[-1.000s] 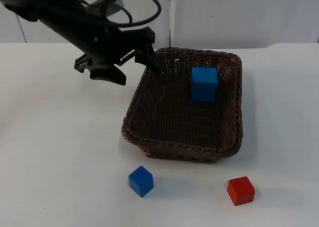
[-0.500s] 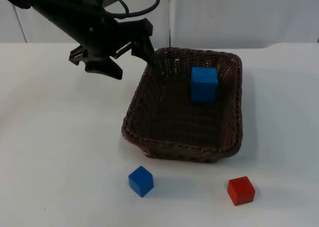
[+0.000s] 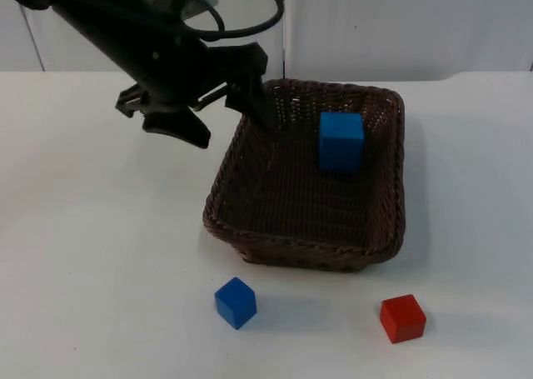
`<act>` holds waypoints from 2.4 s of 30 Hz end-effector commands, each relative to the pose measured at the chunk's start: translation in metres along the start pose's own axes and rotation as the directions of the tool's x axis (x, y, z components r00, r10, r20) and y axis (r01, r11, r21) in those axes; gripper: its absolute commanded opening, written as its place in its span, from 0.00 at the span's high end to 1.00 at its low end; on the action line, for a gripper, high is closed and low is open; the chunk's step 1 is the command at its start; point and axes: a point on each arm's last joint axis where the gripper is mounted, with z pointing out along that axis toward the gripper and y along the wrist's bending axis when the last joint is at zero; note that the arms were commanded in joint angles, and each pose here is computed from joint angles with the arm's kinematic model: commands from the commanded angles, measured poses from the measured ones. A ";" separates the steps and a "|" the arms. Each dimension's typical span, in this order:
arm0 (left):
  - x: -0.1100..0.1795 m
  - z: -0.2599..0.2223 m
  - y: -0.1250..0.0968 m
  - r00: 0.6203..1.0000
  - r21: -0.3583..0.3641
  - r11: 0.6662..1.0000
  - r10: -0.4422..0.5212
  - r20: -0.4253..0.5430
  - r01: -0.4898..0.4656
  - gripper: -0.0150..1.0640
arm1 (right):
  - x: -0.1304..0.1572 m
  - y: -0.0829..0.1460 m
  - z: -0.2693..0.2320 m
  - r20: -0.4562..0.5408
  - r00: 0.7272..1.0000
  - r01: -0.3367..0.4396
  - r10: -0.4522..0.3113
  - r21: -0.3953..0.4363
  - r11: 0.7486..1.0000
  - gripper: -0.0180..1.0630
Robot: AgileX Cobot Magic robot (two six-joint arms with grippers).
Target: Pick up the basket with the left hand and place the largest block into the basket with the right hand.
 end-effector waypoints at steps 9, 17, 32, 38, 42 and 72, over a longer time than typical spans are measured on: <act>0.026 -0.058 -0.021 0.991 -0.037 0.998 0.050 0.124 -0.046 0.26 | -0.002 0.000 -0.001 0.019 1.000 -0.004 0.004 0.005 1.000 0.18; 0.063 -0.113 -0.036 0.953 -0.092 0.987 0.154 0.263 -0.134 0.26 | -0.001 0.000 -0.001 0.012 1.000 -0.016 0.016 0.002 1.000 0.18; 0.132 -0.181 -0.056 0.884 -0.098 0.972 0.234 0.404 -0.213 0.26 | 0.006 0.002 0.000 -0.033 0.999 -0.025 0.025 -0.010 1.000 0.18; 0.156 -0.212 -0.070 0.842 -0.107 0.946 0.321 0.434 -0.306 0.26 | 0.027 0.005 -0.013 0.037 0.999 -0.028 0.027 0.012 1.000 0.18; 0.170 -0.235 -0.080 0.788 -0.115 0.933 0.351 0.505 -0.342 0.26 | 0.044 0.008 -0.029 0.085 0.996 -0.025 0.023 0.024 0.999 0.18; 0.299 -0.293 -0.060 0.663 -0.385 0.879 0.467 0.584 -0.280 0.26 | 0.130 0.028 -0.101 0.200 0.978 -0.059 0.053 0.021 0.998 0.18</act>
